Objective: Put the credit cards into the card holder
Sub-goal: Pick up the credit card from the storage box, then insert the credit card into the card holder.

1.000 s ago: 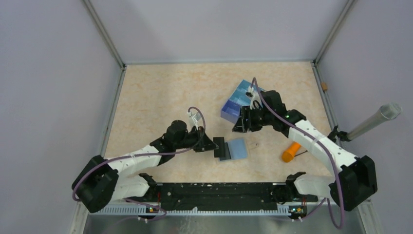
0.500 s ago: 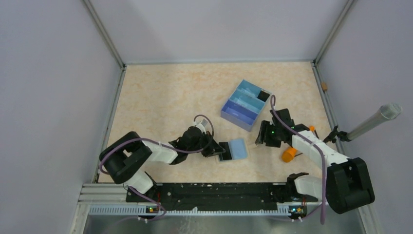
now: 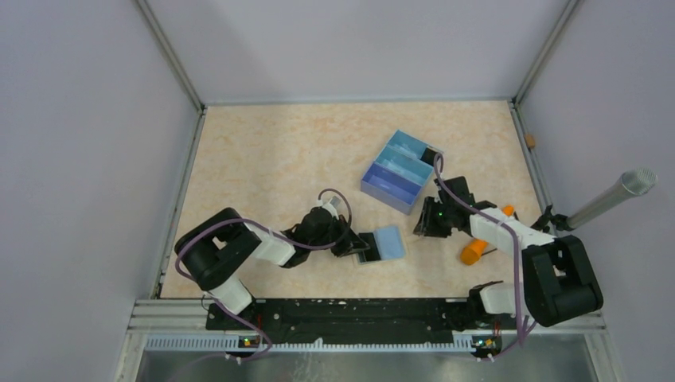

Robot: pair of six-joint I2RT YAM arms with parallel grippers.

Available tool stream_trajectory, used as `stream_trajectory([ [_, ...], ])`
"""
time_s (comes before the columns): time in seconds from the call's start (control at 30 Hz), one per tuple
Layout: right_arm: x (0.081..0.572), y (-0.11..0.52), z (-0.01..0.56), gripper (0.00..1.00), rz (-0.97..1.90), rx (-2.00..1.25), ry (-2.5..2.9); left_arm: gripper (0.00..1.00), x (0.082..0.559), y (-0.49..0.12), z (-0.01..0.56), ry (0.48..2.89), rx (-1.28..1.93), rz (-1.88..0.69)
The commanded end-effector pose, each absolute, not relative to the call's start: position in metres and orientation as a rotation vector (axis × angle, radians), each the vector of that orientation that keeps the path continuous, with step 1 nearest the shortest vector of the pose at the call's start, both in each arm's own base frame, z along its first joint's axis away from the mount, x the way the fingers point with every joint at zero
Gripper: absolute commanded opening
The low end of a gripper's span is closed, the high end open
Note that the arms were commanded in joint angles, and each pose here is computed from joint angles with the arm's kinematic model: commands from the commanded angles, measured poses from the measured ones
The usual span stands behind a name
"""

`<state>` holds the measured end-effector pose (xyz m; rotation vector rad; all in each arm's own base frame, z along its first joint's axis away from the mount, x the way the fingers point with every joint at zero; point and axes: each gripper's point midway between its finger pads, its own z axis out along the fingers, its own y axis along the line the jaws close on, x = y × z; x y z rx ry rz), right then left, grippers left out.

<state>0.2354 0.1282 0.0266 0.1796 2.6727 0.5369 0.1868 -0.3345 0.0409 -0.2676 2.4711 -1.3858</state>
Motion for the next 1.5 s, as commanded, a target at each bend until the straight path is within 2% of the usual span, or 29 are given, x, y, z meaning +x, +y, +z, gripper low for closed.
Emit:
stream_trajectory([
  [0.0, 0.238, 0.129, 0.02, 0.32, 0.551, 0.174, 2.664, 0.0, 0.195, -0.347, 0.058, 2.388, -0.251, -1.467],
  [0.27, 0.234, 0.12, 0.008, 0.08, 0.475, 0.197, 2.701, 0.0, 0.193, -0.35, 0.069, 2.343, -0.233, -1.535],
  [0.4, 0.234, 0.116, 0.007, 0.0, 0.448, 0.204, 2.704, 0.0, 0.191, -0.351, 0.066, 2.355, -0.258, -1.552],
  [0.87, 0.234, 0.111, 0.005, 0.0, 0.401, 0.215, 2.709, 0.0, 0.186, -0.344, 0.047, 2.423, -0.349, -1.514],
  [1.47, 0.234, 0.11, 0.009, 0.0, 0.398, 0.222, 2.7, 0.0, 0.186, -0.345, 0.031, 2.471, -0.281, -1.458],
])
